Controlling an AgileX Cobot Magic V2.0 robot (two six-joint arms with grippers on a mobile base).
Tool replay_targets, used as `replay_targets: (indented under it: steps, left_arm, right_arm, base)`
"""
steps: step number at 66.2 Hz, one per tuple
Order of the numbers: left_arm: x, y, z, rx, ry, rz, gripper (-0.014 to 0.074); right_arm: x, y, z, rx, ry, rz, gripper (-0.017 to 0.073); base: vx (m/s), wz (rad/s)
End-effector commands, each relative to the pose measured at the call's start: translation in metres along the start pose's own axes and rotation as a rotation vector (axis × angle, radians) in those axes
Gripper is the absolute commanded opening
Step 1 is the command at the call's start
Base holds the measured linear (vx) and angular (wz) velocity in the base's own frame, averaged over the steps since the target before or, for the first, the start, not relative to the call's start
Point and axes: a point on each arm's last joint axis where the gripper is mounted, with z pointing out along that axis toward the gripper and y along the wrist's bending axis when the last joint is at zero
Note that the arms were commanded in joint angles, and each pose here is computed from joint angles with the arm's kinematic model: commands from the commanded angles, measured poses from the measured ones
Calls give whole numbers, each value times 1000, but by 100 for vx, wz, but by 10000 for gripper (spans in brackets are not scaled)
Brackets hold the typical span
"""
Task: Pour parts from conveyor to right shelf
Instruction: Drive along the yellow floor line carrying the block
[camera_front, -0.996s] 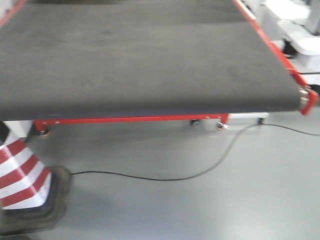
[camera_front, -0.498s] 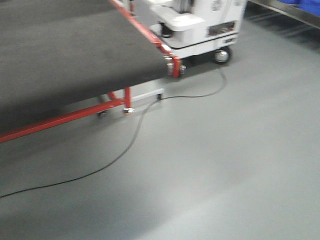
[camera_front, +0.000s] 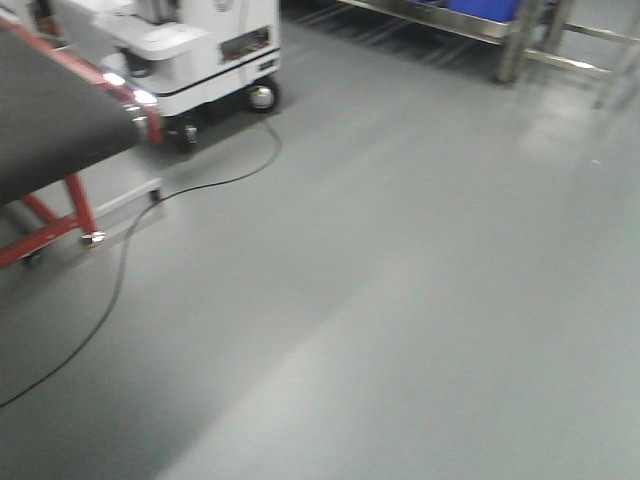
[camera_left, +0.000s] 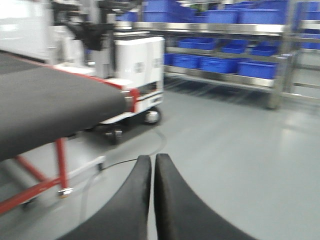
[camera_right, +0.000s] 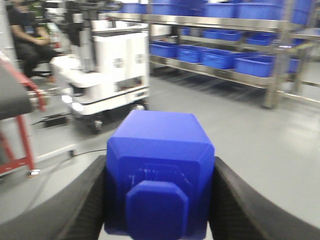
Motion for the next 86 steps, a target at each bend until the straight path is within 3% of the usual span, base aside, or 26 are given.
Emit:
replay_targets:
  steps: [1,45,86]
  left_arm:
    - [-12,-1,0,9,-77,-14,-6]
    - [-12,-1,0,9,-77,-14,-6]
    - [-12,-1,0,9,-77,-14,-6]
  right_arm:
    - [-15,1,-2,-12,-96,-20,-4]
    - [-15,1,-2,-12,-97,-20,-4]
    - [-15,1,-2,-12,-96,-20,-4]
  base:
    - [-19,-72]
    - [-14,-67]
    - [7,-63]
